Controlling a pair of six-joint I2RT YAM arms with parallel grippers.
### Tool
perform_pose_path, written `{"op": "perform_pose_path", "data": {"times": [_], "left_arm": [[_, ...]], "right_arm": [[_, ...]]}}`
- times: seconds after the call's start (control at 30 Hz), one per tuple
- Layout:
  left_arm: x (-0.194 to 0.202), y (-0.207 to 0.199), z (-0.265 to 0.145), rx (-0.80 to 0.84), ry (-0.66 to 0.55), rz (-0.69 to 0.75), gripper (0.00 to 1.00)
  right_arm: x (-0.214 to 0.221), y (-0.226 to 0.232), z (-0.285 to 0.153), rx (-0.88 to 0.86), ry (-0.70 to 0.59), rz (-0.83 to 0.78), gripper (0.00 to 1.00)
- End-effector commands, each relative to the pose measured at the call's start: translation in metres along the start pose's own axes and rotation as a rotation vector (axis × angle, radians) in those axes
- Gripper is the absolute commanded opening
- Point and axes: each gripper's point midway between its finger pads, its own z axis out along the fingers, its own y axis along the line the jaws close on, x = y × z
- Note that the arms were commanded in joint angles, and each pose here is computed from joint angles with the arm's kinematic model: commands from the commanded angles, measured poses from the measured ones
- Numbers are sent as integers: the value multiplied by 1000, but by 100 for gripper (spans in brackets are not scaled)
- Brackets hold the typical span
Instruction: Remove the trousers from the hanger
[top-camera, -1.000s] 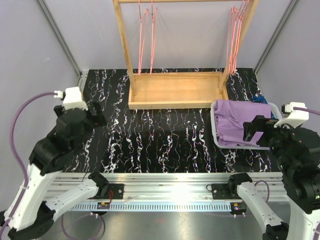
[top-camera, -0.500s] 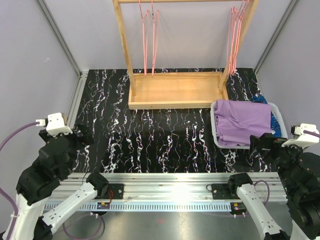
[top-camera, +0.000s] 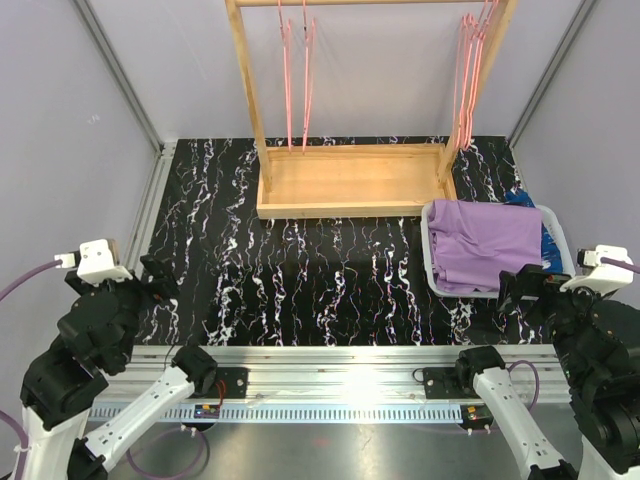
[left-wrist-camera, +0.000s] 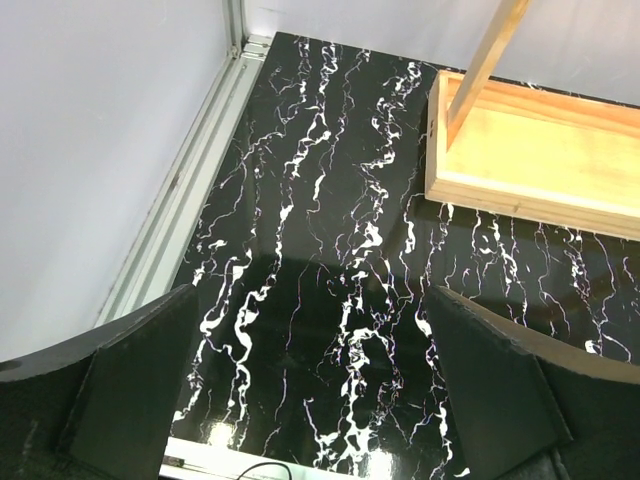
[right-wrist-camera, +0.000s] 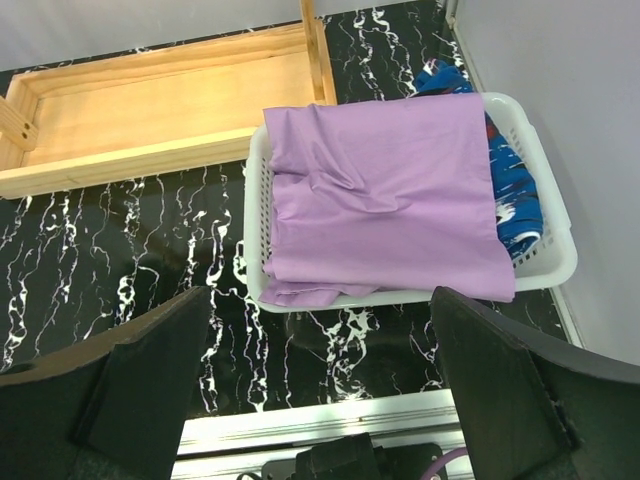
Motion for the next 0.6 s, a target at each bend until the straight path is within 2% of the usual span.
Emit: {"op": "perform_pose_path", "data": {"times": [0.0, 0.1, 0.43, 0.57], "left_arm": [[-3, -15, 3, 73, -25, -7, 99], [-1, -29, 3, 158, -51, -7, 99], [11, -29, 5, 159, -39, -13, 99], [22, -41, 7, 229, -39, 2, 99]], "right_arm": [[-10, 12, 9, -49, -30, 19, 100], [-7, 21, 14, -92, -17, 11, 99], [0, 22, 20, -97, 11, -7, 99], [2, 22, 19, -98, 2, -2, 100]]}}
